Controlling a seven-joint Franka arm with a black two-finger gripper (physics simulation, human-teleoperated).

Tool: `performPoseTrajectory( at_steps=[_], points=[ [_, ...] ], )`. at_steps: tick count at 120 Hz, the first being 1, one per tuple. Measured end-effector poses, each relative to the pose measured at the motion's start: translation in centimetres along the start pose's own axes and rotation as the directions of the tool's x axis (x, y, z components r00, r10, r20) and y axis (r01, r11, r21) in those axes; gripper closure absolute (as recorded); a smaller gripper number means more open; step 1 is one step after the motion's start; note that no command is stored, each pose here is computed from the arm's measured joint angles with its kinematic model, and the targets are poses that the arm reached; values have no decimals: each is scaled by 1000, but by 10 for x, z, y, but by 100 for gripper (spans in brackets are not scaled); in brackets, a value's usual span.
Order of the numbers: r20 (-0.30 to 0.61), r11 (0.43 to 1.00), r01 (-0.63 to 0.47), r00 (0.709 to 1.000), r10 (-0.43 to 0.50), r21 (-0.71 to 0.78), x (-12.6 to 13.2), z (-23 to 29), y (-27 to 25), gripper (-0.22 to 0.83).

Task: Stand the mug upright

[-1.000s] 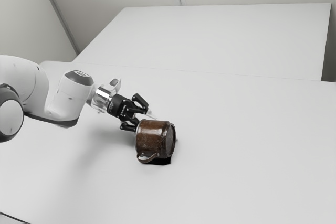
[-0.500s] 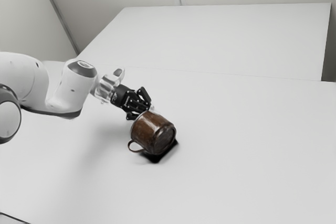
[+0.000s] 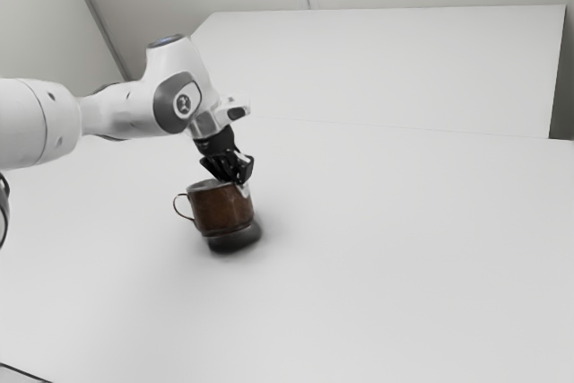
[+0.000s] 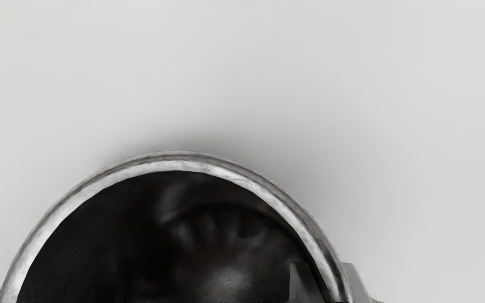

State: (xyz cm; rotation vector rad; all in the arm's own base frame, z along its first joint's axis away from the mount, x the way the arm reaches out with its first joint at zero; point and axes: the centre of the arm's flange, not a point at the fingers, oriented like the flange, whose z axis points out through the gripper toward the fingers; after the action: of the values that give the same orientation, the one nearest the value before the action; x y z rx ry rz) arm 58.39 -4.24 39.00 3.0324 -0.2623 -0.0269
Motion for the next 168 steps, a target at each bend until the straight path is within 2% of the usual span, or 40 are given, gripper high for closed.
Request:
performPoseTrajectory(
  at_steps=[11, 26, 55, 77, 107, 126, 150, 168],
  points=[
    [-42, 992, -47, 998, 52, 117, 6, -5, 7, 77],
    [-103, 982, -39, 993, 59, 185, 0, -9, 11, 78],
    [-213, 981, 37, 977, 4, 189, -28, 10, 20, 78],
    [-304, 984, 90, 952, -39, 155, -32, 19, 36, 78],
    [-314, 985, 133, 945, -92, 111, -33, 47, 71, 78],
    [-306, 979, 181, 941, -145, 92, -31, 62, 73, 78],
    [-302, 977, 197, 939, -164, 81, -32, 56, 85, 36],
    [-312, 973, 220, 931, -186, 76, -34, 36, 84, 18]
  ],
)
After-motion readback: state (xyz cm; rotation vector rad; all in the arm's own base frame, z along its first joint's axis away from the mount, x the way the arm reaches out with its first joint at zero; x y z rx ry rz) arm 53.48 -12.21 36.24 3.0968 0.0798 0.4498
